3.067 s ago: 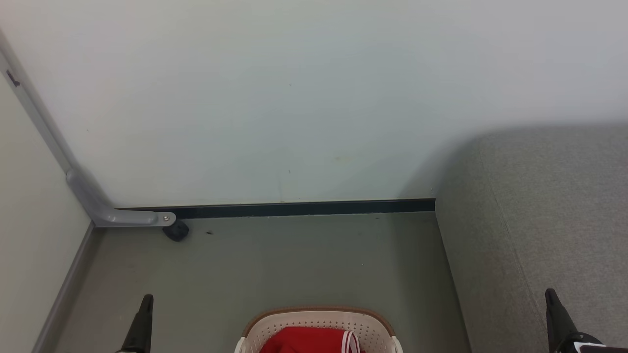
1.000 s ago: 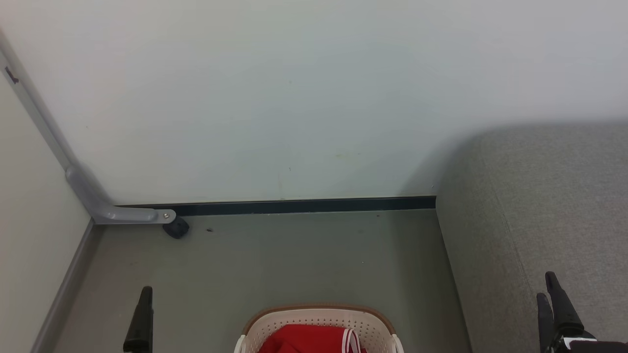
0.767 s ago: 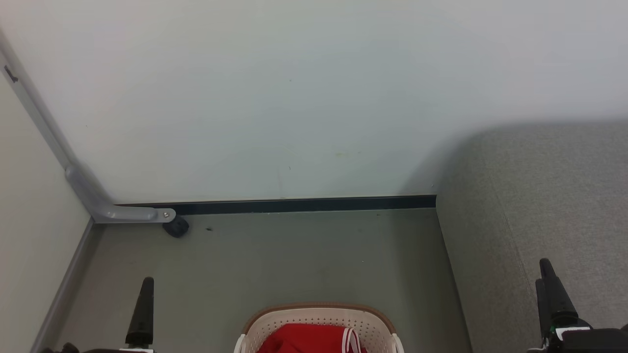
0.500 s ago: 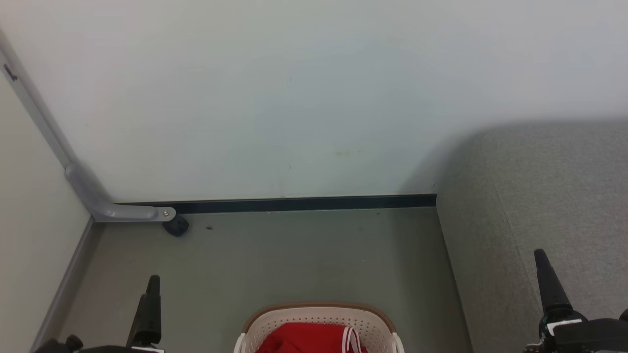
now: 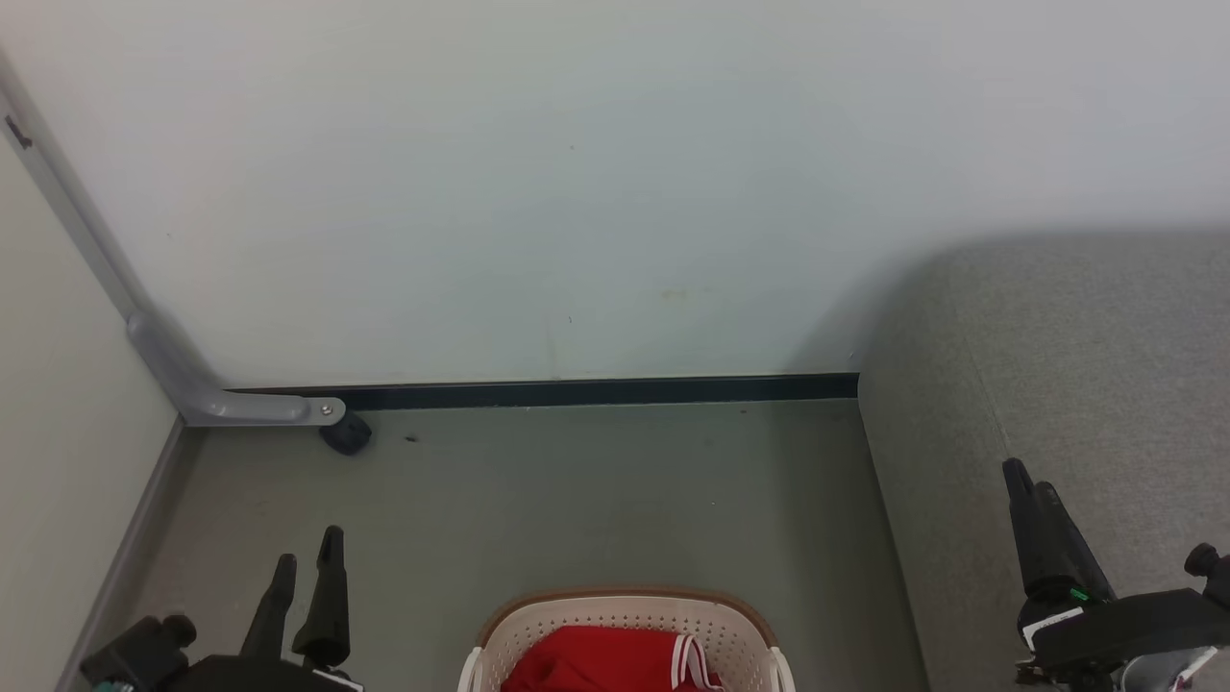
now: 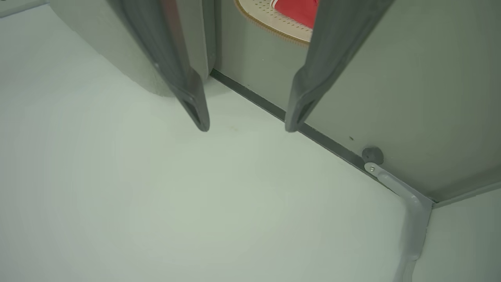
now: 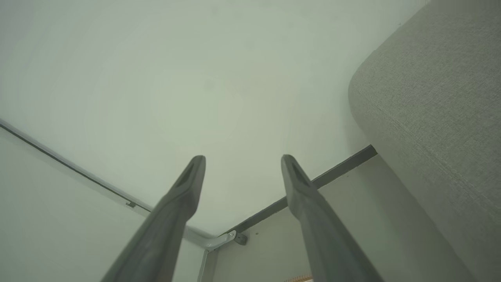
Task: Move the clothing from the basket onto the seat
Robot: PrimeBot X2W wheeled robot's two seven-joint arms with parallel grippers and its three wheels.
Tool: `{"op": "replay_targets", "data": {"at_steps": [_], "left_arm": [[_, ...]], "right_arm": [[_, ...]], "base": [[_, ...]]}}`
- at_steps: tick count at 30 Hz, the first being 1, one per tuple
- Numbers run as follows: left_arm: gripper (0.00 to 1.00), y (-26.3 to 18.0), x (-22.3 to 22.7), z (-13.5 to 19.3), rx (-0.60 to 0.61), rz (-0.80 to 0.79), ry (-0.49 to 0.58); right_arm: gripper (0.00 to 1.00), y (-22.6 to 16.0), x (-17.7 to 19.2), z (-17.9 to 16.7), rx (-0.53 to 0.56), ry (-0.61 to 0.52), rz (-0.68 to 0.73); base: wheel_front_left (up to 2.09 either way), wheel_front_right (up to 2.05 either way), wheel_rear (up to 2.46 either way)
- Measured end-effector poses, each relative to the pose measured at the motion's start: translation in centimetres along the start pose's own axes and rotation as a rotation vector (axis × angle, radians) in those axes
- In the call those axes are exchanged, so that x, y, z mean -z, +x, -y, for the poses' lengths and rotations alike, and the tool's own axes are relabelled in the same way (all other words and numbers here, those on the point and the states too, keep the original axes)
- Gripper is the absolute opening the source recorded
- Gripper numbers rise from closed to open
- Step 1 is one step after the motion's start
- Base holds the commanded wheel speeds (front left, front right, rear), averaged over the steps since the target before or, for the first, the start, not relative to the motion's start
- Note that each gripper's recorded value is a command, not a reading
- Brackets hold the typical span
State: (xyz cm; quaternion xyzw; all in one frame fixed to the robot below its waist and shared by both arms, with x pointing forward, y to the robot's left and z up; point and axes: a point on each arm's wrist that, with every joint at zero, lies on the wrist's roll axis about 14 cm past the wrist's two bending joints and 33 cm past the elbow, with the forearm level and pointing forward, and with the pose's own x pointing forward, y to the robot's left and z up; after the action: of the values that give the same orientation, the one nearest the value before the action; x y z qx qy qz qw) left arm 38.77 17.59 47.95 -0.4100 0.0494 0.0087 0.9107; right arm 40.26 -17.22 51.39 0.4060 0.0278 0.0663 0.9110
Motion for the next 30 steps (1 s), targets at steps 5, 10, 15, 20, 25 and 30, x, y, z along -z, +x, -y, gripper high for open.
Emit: {"op": "replay_targets", "data": {"at_steps": [5,10,15,20,25,30], "left_arm": [[1.00,0.4,0.0,0.4,0.017,-0.004,0.141],[1.00,0.4,0.5,0.5,0.022,-0.013,0.226],[1.00,0.6,0.5,0.6,0.025,-0.008,0.302],[1.00,0.7,0.4,0.9,0.037,0.010,0.368],[1.00,0.9,0.1,1.5,0.056,0.030,0.433],[1.00,0.9,0.1,1.7,0.067,0.041,0.499]], "right_arm": [[1.00,0.3,0.3,-0.3,-0.023,-0.124,-0.015],[1.00,0.5,1.2,-0.7,-0.048,-0.215,-0.041],[1.00,1.0,1.1,-1.4,-0.082,-0.297,-0.038],[1.00,0.9,1.6,-1.5,-0.099,-0.367,-0.046],[1.00,0.9,1.5,-2.0,-0.130,-0.443,-0.041],[1.00,0.9,1.5,-2.2,-0.155,-0.514,-0.037]], "base": [[0.00,0.00,0.00],[0.00,0.00,0.00],[0.00,0.00,0.00],[0.00,0.00,0.00],[0.00,0.00,0.00],[0.00,0.00,0.00]]}}
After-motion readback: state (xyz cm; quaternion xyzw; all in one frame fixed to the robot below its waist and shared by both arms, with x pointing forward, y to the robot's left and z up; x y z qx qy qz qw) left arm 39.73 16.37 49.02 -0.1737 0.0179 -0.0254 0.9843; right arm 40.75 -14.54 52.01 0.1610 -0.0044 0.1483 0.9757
